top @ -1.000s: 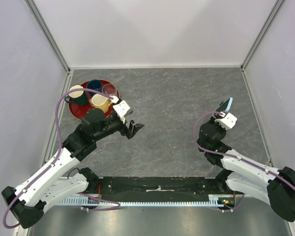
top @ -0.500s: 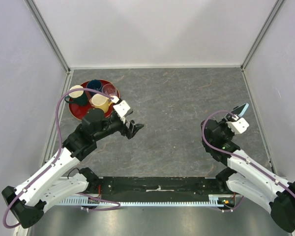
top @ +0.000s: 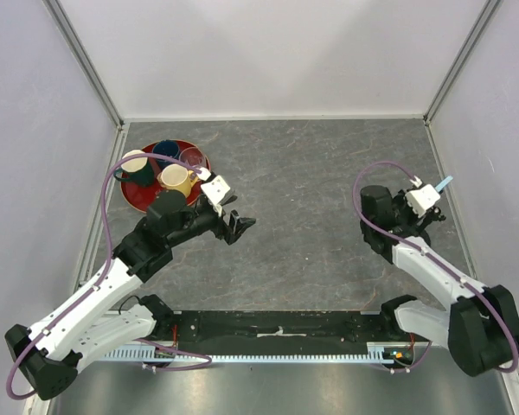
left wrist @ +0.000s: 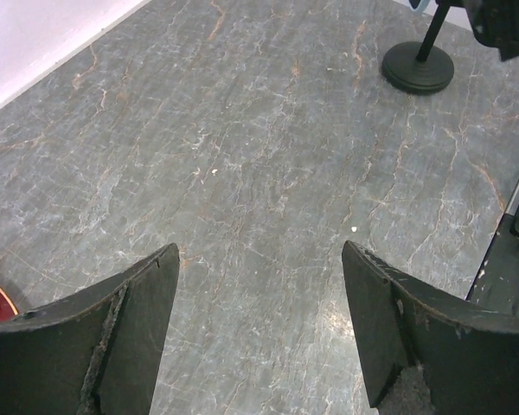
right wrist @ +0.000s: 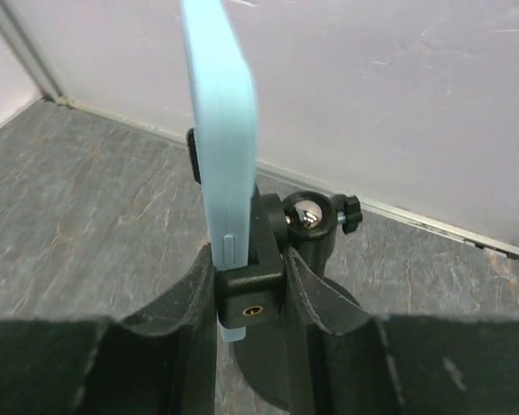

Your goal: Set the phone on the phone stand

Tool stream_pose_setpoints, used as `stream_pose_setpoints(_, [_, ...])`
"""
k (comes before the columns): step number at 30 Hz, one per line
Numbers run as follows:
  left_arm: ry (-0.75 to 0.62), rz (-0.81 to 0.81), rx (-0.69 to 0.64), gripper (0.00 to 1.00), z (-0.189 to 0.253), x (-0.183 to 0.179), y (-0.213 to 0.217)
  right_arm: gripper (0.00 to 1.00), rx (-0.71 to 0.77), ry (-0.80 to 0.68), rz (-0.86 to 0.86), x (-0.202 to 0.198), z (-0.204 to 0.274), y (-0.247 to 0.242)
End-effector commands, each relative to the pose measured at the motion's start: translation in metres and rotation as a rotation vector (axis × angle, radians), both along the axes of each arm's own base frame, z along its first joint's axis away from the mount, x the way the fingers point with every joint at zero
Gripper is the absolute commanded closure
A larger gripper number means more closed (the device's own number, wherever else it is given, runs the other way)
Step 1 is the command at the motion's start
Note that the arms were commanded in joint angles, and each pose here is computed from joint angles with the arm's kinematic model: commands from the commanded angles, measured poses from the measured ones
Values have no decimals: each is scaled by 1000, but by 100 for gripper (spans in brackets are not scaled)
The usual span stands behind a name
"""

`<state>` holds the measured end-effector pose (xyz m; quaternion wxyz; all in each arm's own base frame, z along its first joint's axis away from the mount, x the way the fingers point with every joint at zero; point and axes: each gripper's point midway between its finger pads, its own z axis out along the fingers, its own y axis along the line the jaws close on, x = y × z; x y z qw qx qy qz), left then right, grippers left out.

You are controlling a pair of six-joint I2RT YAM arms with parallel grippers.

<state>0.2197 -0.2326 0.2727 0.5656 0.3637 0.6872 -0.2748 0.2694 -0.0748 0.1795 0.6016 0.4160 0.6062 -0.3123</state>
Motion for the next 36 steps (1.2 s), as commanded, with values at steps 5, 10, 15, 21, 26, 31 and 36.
stream_pose_setpoints(5, [-1, -1, -48, 18, 4, 4, -6, 100, -40, -180, -37, 48, 59, -42])
stream_pose_setpoints(10, [17, -21, -38, 19, 1, 6, -12, 100, -53, -230, 45, 95, 69, -36])
stream_pose_setpoints(15, [27, -8, -20, 19, -8, 10, -12, 100, -72, -265, 116, 137, 78, -31])
stream_pose_setpoints(21, [54, -11, -1, 19, -19, 15, -17, 100, -118, -227, 368, 200, 73, -34])
stream_pose_setpoints(26, [82, -10, -6, 20, -30, 22, -21, 100, -138, -170, 571, 243, 68, -44])
stream_pose_setpoints(31, [98, 11, -12, 21, -30, 31, -23, 100, -86, -150, 697, 275, 51, -69])
stream_pose_setpoints(36, [123, 15, -7, 22, -36, 38, -28, 100, -80, -131, 802, 294, 42, -73])
